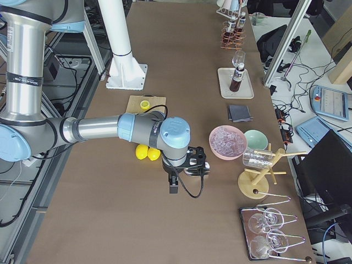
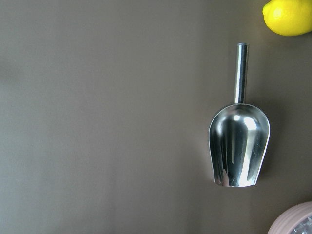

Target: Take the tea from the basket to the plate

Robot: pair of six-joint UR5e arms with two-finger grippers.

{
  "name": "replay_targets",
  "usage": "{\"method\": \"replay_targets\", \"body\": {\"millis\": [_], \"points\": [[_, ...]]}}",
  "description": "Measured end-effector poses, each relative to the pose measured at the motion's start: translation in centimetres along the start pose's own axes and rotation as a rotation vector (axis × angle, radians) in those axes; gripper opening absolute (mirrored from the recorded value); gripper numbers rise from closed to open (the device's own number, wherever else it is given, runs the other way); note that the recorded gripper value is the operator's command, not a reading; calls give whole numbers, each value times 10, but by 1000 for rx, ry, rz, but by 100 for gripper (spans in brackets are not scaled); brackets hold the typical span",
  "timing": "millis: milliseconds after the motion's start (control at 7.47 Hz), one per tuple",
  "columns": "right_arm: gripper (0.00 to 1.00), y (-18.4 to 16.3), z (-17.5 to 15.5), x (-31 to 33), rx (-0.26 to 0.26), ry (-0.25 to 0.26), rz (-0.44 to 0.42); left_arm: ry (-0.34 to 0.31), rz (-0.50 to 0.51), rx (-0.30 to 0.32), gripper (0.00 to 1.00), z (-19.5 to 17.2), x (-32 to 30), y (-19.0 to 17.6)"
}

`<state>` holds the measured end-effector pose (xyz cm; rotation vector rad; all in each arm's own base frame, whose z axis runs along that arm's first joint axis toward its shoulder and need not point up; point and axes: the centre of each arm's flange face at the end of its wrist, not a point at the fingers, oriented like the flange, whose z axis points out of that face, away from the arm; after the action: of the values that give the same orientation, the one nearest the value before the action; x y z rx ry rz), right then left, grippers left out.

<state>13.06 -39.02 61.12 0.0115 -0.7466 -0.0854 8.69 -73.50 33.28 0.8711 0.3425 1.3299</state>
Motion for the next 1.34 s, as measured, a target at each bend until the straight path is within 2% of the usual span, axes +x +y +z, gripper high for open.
{"method": "replay_targets", "body": {"millis": [670, 1071, 1339], "points": [[100, -3, 17, -9, -19, 4, -39, 2, -34, 0, 98, 2, 3, 1], [100, -1, 23, -6, -27, 4, -17, -10, -36, 8, 98, -7, 9, 0], [100, 4, 29, -3, -36, 0, 4, -35, -77, 12, 98, -28, 27, 30]]}}
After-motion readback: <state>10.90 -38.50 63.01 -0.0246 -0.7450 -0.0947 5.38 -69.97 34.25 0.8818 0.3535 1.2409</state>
